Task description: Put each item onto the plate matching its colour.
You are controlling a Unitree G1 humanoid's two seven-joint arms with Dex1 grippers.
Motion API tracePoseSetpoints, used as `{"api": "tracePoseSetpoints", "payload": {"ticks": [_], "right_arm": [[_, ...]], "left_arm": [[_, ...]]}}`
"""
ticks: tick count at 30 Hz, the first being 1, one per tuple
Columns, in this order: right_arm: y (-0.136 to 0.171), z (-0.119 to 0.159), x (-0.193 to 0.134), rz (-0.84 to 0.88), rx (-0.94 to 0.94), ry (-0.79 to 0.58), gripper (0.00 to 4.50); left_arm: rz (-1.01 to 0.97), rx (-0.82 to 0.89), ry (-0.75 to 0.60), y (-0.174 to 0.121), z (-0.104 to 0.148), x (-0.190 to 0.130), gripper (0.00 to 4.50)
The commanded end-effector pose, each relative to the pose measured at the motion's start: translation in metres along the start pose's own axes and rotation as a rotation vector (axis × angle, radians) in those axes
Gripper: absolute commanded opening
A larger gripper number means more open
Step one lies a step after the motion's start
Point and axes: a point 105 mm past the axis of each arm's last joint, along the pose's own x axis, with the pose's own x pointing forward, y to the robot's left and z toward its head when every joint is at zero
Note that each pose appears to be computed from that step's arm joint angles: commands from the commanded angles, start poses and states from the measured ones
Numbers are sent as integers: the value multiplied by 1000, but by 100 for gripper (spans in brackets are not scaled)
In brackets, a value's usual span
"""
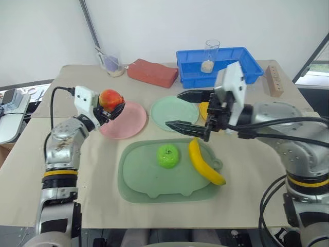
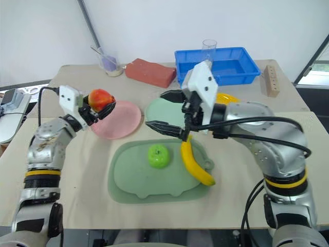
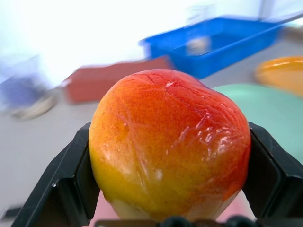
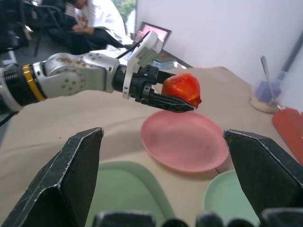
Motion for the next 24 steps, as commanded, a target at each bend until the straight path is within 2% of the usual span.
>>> {"api": "tracePoseSetpoints", "payload": {"ticks": [1, 9, 11, 14, 20, 23, 24], "right_arm": [[-3, 13, 7, -47, -47, -28, 450], [-8, 8, 7, -103, -52, -12, 450], [-7, 7, 5, -104, -49, -12, 450], [-5, 6, 3, -101, -45, -15, 450], [-5, 1, 1, -119, -40, -6, 450], [-6, -1, -2, -127, -37, -3, 450], [-7, -2, -4, -128, -36, 0, 450]], "left_arm": [[95, 22, 32, 7, -9, 14, 337], [117, -65, 134, 4, -41, 25, 337], [120, -56, 153, 6, -46, 22, 441], [110, -52, 156, 6, -48, 21, 448], [65, -66, 87, 6, -25, 18, 448], [35, -36, 52, 10, -1, 9, 448], [31, -18, 31, 14, 14, 4, 448]]}}
